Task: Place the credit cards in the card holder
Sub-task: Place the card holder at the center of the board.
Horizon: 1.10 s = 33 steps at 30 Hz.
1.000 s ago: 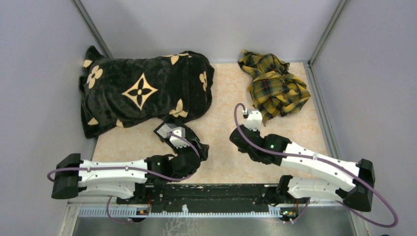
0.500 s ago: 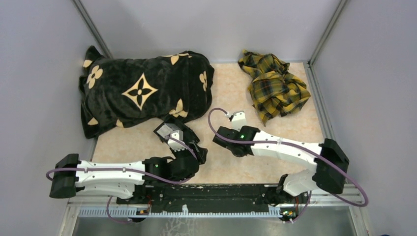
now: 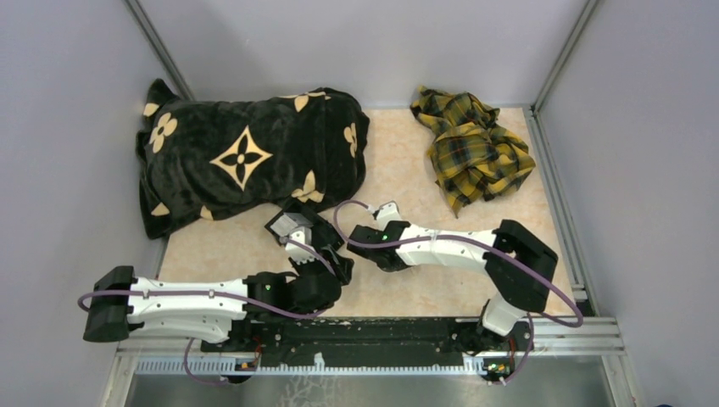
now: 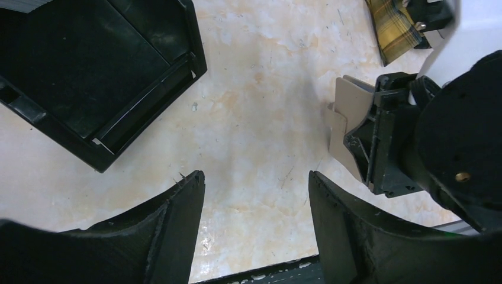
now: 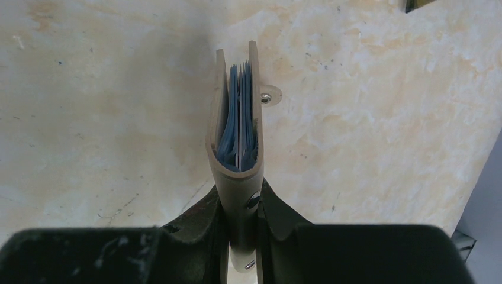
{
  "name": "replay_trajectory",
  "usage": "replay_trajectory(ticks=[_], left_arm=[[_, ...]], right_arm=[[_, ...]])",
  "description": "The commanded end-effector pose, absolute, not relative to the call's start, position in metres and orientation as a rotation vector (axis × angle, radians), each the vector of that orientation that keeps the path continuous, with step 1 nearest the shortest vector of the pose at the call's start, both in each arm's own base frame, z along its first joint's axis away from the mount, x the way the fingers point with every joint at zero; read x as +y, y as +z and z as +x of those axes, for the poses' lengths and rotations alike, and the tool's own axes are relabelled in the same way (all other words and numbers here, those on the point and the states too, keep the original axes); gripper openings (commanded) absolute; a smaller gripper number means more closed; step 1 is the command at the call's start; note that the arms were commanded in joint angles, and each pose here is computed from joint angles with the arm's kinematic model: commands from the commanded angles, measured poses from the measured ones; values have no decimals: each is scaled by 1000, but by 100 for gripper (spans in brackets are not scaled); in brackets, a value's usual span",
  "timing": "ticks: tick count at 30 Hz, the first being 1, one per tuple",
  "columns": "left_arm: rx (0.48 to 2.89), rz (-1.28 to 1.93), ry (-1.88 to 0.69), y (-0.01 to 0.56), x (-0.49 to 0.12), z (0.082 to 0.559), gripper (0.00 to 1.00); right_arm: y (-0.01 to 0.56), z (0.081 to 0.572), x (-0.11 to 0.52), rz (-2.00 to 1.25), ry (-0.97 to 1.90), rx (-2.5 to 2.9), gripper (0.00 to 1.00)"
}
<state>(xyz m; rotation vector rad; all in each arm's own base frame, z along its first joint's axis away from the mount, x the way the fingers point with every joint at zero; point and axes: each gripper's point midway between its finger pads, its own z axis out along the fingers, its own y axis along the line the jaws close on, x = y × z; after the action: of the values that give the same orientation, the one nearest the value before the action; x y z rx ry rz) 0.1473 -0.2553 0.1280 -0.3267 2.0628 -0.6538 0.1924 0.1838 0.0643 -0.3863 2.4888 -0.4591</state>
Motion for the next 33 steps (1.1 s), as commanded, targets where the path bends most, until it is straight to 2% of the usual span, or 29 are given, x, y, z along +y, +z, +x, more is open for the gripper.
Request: replay_trajectory(ticks=[1, 10, 12, 16, 17, 18, 26, 33], left_arm=[[2063, -349, -618, 121, -245, 147, 71], [2071, -354, -606, 120, -242, 146, 71], [2071, -354, -605, 121, -242, 146, 71], [2076, -357, -599, 120, -242, 145, 71], [2077, -358, -592, 120, -241, 145, 71], [2079, -361, -590, 119, -241, 145, 71], [2091, -321, -556, 115, -253, 145, 71], [2052, -238, -562, 115, -286, 152, 69]], right_arm=[[71, 200, 221, -403, -360, 2449, 14], [55, 190, 254, -461, -285, 2466, 43], [57, 187, 263, -472, -246, 2465, 52], [65, 182, 280, -487, -148, 2455, 56], [68, 181, 284, -489, -126, 2449, 63], [72, 179, 288, -490, -103, 2442, 66], [124, 173, 290, -394, 151, 2336, 66], [136, 192, 251, -310, 146, 2273, 59]])
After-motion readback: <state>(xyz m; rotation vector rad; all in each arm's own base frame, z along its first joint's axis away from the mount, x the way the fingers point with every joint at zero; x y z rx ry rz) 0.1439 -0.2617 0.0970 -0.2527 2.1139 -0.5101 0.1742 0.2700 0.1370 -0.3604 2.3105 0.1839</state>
